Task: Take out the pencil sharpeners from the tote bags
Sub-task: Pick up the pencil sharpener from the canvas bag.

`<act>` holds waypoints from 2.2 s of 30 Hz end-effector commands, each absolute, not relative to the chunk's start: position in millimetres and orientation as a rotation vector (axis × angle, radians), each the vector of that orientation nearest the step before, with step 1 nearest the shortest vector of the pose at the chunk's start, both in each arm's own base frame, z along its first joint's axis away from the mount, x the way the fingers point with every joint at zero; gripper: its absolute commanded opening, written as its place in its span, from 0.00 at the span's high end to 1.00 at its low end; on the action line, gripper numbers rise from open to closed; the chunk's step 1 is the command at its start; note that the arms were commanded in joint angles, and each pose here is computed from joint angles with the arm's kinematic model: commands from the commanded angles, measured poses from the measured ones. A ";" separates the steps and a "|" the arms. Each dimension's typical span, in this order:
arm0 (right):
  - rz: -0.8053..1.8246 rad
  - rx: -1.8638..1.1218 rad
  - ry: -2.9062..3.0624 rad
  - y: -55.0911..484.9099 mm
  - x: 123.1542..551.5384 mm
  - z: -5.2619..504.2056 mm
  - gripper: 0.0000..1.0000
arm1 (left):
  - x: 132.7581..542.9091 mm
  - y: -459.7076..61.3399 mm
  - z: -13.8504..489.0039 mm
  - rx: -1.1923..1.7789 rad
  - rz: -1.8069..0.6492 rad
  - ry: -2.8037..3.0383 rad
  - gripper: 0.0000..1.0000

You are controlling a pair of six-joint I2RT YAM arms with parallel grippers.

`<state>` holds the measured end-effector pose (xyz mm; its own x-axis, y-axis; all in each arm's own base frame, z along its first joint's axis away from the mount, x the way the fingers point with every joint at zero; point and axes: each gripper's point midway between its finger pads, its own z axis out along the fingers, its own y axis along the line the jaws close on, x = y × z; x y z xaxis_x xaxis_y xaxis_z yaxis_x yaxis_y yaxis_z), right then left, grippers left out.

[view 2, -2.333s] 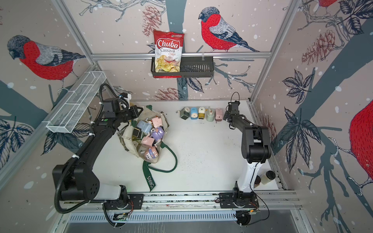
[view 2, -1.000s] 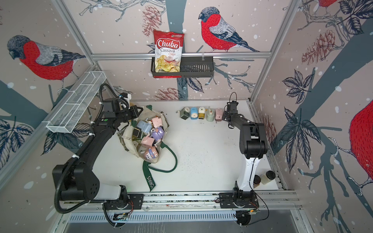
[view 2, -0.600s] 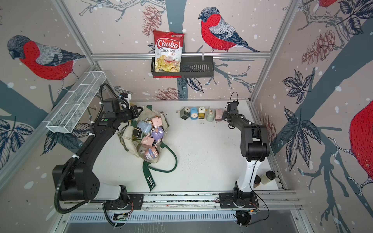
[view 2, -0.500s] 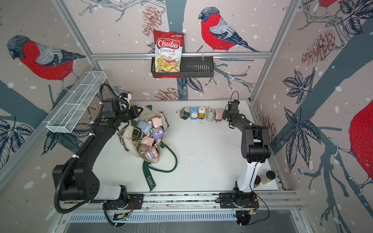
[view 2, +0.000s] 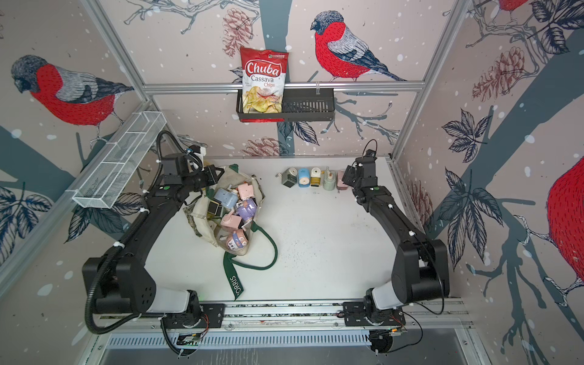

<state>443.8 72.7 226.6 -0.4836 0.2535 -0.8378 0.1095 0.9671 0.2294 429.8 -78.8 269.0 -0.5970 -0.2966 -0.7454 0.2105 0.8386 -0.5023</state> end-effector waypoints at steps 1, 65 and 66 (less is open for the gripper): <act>0.333 0.166 2.010 128.7 423.5 256.1 0.30 | 434.2 -83.4 283.0 -0.018 -0.706 2.043 1.00; -0.060 -1.840 1.539 516.9 234.6 68.7 0.03 | 433.7 -82.7 286.6 -0.015 -0.700 2.036 1.00; -0.064 -1.839 1.536 518.4 235.4 69.0 0.03 | 433.6 -82.9 286.0 -0.015 -0.702 2.037 1.00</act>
<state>228.4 515.5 65.4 0.2758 -0.8663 -0.4164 -0.8595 -0.0284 -0.5103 429.4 -78.7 269.2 -0.5968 -0.2953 -0.7461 0.2074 0.8415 -0.4990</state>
